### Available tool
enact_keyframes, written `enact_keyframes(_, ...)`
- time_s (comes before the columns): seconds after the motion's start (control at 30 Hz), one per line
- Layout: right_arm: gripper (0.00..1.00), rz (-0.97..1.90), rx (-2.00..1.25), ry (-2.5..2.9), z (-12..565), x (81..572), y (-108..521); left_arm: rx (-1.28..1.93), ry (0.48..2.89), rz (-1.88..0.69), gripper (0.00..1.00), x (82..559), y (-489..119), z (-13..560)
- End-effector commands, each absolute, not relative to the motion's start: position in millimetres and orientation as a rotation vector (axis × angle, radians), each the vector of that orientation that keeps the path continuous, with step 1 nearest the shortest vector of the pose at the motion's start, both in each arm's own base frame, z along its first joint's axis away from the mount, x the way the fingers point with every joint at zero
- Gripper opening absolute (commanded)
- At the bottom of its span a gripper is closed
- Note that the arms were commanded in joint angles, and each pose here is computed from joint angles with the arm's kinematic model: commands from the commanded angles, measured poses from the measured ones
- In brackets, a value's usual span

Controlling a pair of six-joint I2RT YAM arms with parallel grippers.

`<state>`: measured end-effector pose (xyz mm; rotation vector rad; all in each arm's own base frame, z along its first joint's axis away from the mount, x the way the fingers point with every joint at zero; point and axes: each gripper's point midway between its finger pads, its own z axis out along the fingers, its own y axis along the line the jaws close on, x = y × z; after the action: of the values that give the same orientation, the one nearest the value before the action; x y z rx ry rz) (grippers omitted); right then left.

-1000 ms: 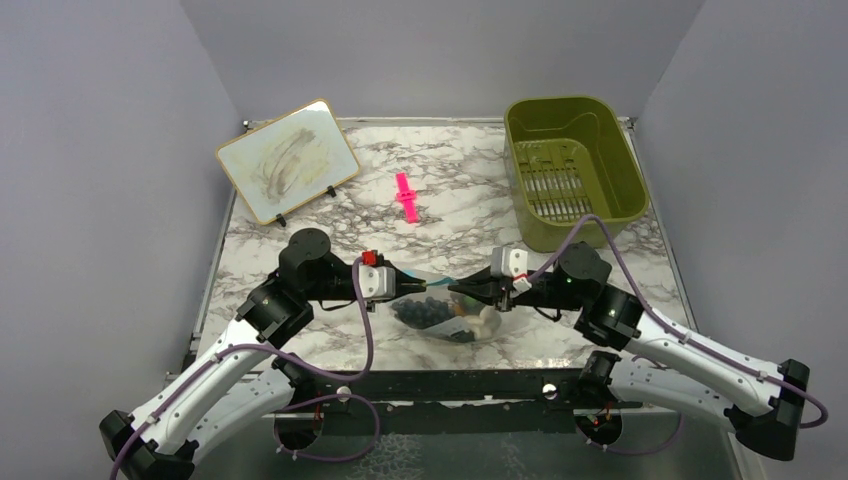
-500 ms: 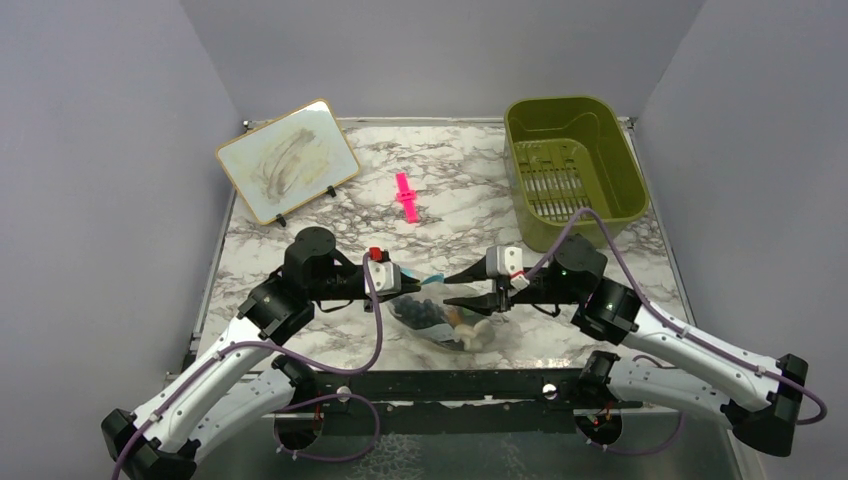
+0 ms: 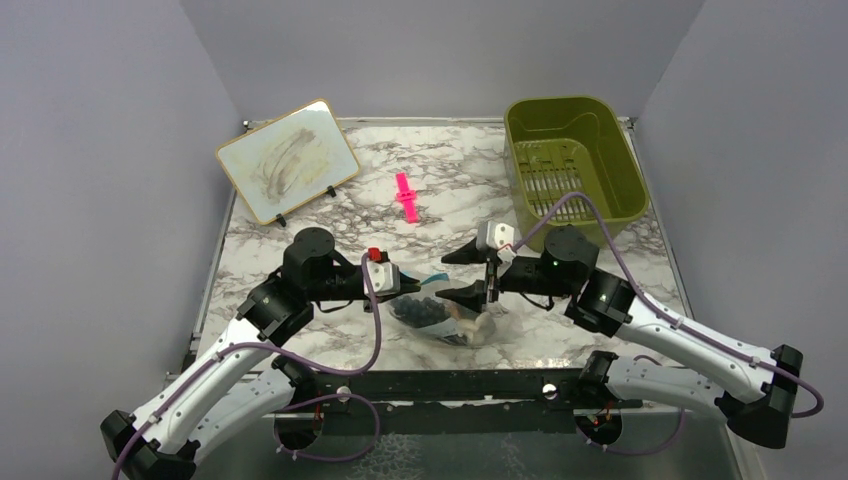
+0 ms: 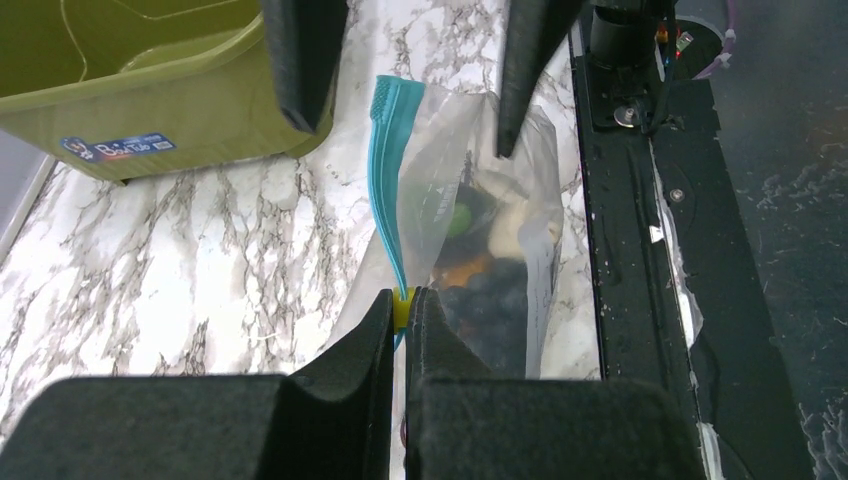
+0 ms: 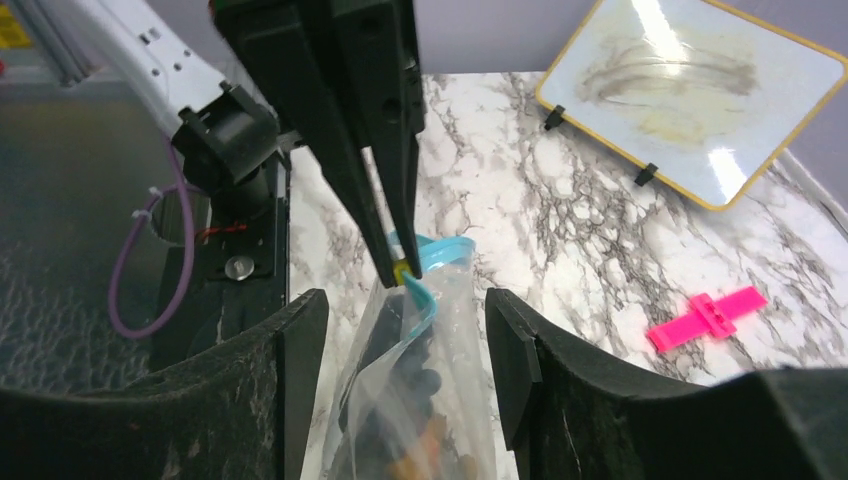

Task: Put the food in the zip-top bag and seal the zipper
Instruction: Zip the zipper food storage bag at the center of the board.

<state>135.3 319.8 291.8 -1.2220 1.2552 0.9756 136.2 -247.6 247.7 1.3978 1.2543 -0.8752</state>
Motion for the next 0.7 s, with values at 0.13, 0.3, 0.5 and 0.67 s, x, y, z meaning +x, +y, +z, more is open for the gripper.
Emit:
enact_keyframes(0.13,0.60,0.932,-1.094,1.355,312,149,310,1.393,1.222,-0.866,0.00,137,-248,255)
enact_keyframes(0.3,0.60,1.002,-1.170,1.333,306,138,320,1.394,1.222,-0.867,0.00,138,-249,255)
enact_keyframes(0.5,0.56,1.036,-1.214,1.357,297,137,330,1.396,1.226,-0.870,0.00,139,-250,254)
enact_keyframes(0.67,0.50,1.049,-1.229,1.379,292,138,337,1.402,1.225,-0.873,0.00,139,-251,254)
